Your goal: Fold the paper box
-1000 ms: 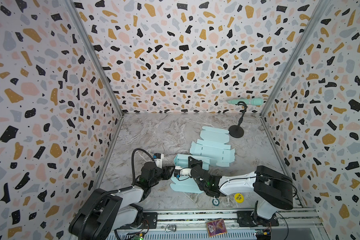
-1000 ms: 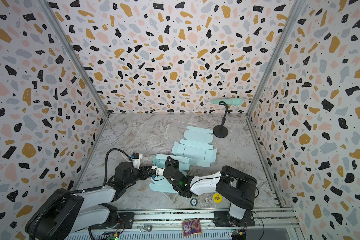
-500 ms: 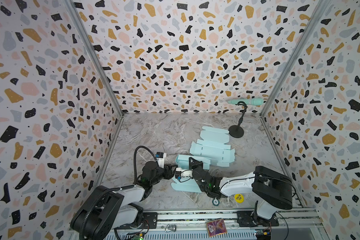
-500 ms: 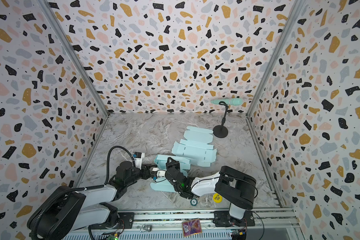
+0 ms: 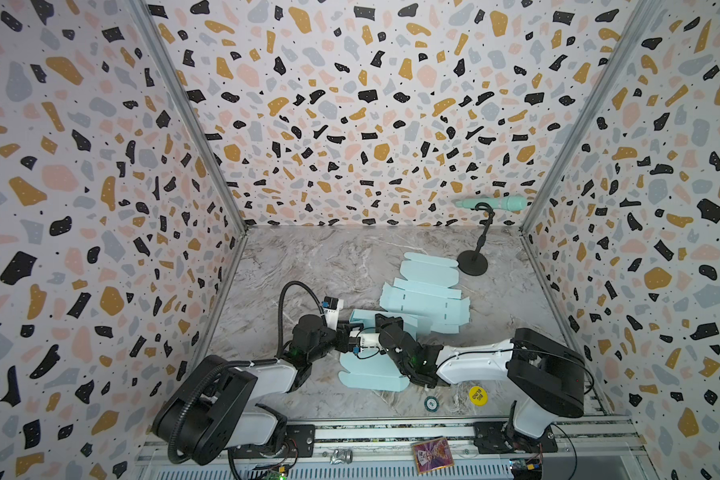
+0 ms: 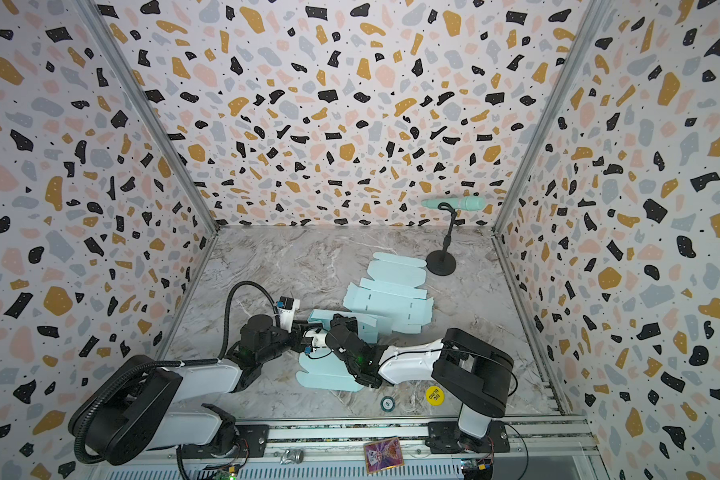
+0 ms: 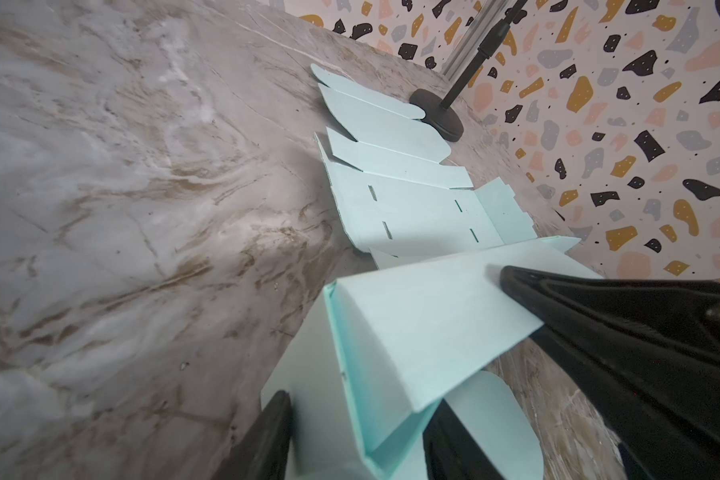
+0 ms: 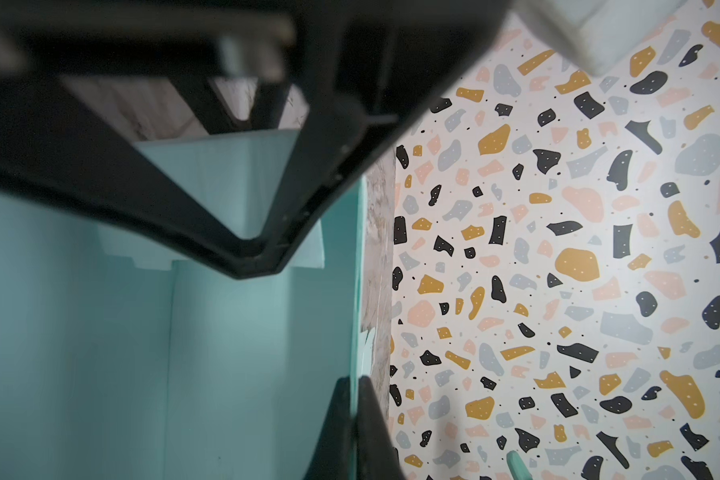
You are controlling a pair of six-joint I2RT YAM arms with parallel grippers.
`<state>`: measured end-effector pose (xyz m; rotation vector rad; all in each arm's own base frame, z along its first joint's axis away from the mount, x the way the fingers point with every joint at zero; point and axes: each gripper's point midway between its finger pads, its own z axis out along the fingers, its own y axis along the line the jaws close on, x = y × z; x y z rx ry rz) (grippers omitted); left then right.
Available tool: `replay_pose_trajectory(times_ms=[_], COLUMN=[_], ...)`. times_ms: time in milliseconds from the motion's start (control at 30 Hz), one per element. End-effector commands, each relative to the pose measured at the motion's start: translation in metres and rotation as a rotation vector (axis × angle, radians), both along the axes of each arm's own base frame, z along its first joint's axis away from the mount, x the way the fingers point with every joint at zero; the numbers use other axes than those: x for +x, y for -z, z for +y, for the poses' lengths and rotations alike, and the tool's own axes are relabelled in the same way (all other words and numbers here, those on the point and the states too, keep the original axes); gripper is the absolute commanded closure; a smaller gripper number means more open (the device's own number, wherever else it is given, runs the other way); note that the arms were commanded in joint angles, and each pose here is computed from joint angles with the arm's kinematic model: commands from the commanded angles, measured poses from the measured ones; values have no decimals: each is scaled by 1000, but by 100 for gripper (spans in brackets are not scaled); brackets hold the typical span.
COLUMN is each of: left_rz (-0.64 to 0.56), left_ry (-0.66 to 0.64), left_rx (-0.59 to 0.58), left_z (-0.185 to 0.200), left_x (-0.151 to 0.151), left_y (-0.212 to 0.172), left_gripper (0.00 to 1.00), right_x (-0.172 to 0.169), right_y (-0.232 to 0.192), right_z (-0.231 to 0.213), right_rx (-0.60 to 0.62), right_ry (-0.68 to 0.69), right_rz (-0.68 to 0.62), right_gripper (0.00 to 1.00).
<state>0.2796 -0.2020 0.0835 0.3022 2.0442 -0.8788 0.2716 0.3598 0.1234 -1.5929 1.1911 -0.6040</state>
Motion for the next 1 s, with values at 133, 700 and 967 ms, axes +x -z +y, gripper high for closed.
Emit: replay_pose_trajectory(times_ms=[133, 700, 967], left_rz=[-121, -238, -281], left_ry=[16, -32, -46], left_rx=[-52, 41, 35], left_z=[-10, -13, -10], left_x=[-2, -9, -14], left_y=[-28, -23, -23], left_gripper=[57, 72, 72], right_x=[-3, -19, -28], right_y=[5, 4, 7], right_z=[3, 14, 19], right_rx=[7, 44, 69], right_ry=[-32, -55, -71], right_rz=[36, 87, 138], right_gripper=[100, 100, 98])
